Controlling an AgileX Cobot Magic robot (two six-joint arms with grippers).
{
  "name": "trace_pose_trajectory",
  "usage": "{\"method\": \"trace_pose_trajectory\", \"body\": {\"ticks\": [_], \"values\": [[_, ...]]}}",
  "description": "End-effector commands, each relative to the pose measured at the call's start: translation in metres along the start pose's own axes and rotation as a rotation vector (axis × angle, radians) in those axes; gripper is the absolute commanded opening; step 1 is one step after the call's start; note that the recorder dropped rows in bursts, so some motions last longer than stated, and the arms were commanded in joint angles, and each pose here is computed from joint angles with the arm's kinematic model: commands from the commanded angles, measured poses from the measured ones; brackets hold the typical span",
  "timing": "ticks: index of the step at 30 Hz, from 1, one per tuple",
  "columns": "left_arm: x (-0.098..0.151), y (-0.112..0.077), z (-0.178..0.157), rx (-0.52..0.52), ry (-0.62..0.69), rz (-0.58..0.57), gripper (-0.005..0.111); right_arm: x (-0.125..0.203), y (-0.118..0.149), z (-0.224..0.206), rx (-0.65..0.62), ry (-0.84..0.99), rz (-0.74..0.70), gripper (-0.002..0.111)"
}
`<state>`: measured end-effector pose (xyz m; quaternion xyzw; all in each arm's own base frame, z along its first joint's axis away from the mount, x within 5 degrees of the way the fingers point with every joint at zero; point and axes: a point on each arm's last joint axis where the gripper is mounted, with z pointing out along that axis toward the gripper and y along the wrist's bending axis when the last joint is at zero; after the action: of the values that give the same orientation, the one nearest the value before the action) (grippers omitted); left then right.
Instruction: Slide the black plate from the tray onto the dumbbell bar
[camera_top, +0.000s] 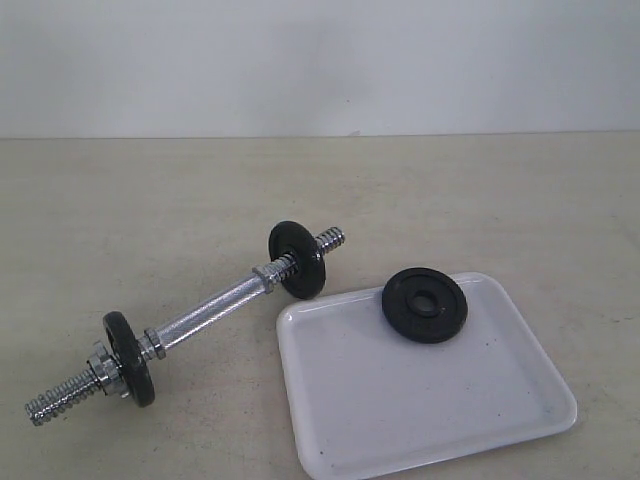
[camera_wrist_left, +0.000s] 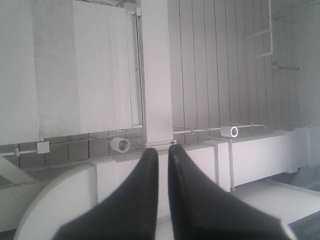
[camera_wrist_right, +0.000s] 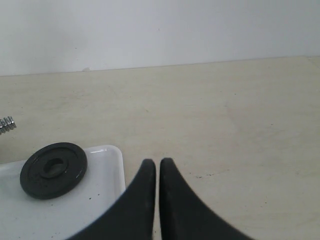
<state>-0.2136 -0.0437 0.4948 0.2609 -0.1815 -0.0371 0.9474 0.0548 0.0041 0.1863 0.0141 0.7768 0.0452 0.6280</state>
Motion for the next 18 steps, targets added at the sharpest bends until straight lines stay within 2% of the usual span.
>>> {"method": "trace_pose_trajectory", "body": {"ticks": [1,3,4,6,7,9,11,18], "values": [[0.002,0.0,0.001,0.008,0.014,-0.004,0.004,-0.003,0.0,0.0,0.001,-0.037,-0.011,0.0],[0.003,-0.001,0.001,0.021,0.026,-0.009,0.004,-0.008,0.0,-0.001,0.002,-0.088,-0.006,0.0],[0.006,-0.002,0.001,0.032,0.053,-0.022,0.004,-0.014,0.0,-0.002,-0.006,-0.155,0.053,0.0],[0.013,-0.005,0.0,0.058,0.135,-0.035,0.004,-0.028,-0.001,-0.005,-0.047,-0.307,0.346,0.0],[0.02,-0.007,-0.001,0.079,0.211,-0.041,0.004,-0.034,-0.003,-0.007,-0.094,-0.379,0.637,0.0],[0.031,-0.008,-0.005,0.083,0.338,-0.061,0.004,-0.041,-0.006,-0.01,-0.153,-0.464,0.931,0.0],[0.039,-0.007,-0.008,0.068,0.44,-0.084,0.004,-0.045,-0.008,-0.013,-0.188,-0.521,1.033,0.0],[0.054,-0.008,-0.018,0.028,0.558,-0.162,0.004,-0.039,-0.005,-0.009,-0.178,-0.428,1.051,0.0]]}}
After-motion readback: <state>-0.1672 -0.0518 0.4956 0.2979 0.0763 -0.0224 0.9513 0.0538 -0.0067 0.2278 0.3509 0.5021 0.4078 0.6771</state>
